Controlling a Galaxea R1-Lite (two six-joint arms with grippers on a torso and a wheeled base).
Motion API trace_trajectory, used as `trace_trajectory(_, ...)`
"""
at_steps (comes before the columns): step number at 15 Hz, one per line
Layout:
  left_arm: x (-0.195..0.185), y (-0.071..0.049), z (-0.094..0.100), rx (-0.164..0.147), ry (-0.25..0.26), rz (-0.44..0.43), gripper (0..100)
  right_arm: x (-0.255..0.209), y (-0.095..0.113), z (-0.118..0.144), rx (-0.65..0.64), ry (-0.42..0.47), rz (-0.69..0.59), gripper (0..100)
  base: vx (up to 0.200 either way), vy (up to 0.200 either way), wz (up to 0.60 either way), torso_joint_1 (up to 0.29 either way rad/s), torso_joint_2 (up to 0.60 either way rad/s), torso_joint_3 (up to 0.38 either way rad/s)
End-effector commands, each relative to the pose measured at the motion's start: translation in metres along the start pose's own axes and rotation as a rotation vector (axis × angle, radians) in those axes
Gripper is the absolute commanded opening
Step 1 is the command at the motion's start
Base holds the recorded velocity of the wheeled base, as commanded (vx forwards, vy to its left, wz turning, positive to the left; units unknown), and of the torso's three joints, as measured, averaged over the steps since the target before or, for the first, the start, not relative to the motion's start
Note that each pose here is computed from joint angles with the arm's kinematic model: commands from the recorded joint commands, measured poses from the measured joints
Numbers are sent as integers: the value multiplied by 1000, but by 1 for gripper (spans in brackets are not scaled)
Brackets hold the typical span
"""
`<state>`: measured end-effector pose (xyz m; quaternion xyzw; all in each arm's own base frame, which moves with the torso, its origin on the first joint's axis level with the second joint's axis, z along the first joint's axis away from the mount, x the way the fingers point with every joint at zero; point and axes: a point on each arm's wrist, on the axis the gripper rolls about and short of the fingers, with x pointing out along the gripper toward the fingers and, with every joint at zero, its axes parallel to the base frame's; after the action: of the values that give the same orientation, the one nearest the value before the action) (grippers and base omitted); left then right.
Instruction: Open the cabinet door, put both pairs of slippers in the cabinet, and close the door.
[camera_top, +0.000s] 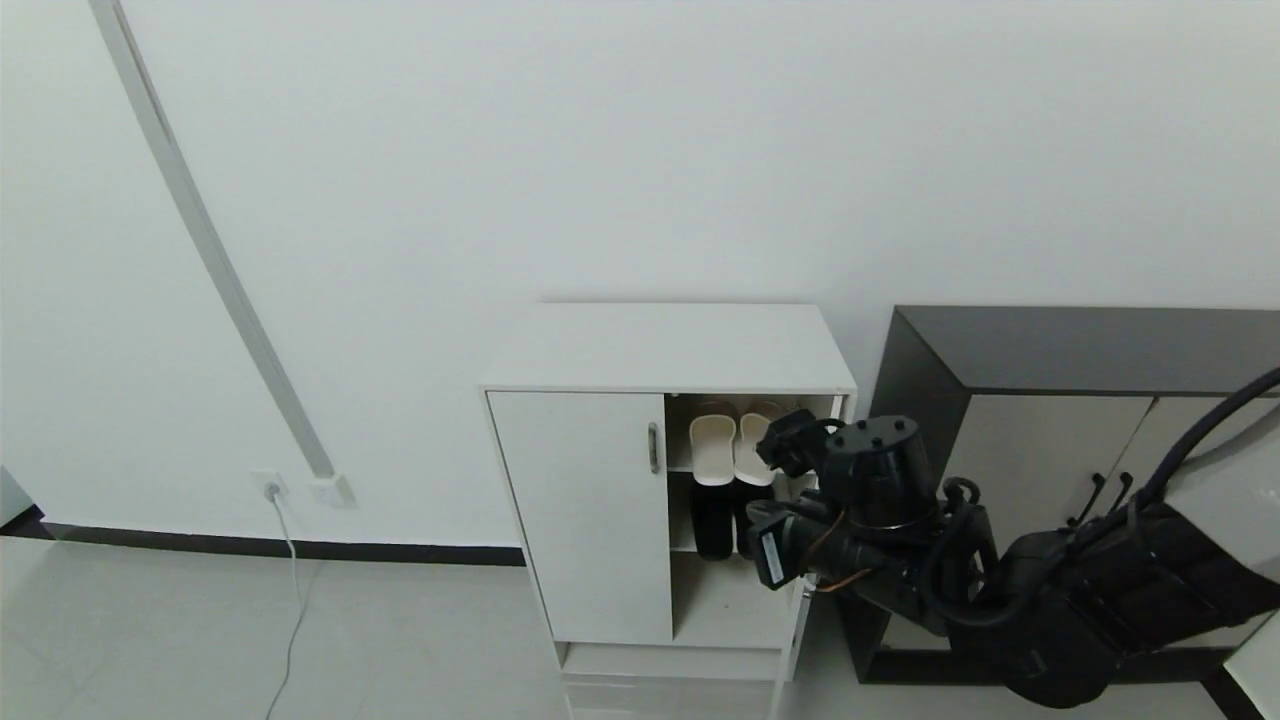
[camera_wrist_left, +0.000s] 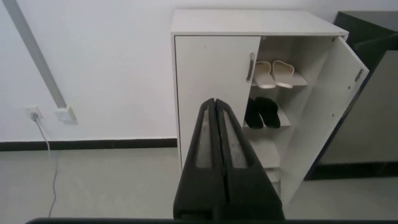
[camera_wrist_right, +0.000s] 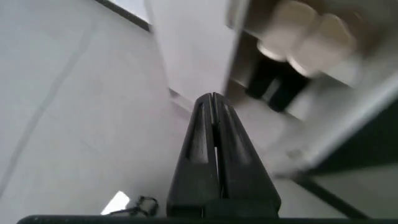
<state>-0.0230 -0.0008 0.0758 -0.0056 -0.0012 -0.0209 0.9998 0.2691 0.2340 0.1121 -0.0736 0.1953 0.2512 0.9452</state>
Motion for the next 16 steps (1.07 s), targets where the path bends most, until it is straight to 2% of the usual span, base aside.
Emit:
trace_trajectory(1, 0, 0, 0, -1, 1, 0, 0, -17, -21, 11, 25, 7, -59, 0, 200, 0, 0, 2, 2, 7)
trace_trajectory(4, 0, 0, 0, 0, 1, -1, 0, -40, -48, 4, 50, 54, -130, 0, 200, 0, 0, -3, -1, -1)
trace_trajectory(6, 0, 0, 0, 1, -1, 0, 0, -47, -58, -7, 53, 90, -156, 0, 200, 0, 0, 12, 10, 5)
trace_trajectory(9, 0, 0, 0, -1, -1, 0, 0, -48, -59, -36, 47, 191, -163, 0, 0, 0, 0, 0, 0, 0)
trace_trajectory(11, 0, 0, 0, -3, -1, 0, 0, -40, -59, -46, 47, 224, -161, 0, 0, 0, 0, 0, 0, 0)
trace_trajectory(16, 0, 0, 0, -3, -1, 0, 0, -7, -59, -71, 49, 235, -166, 0, 0, 0, 0, 0, 0, 0)
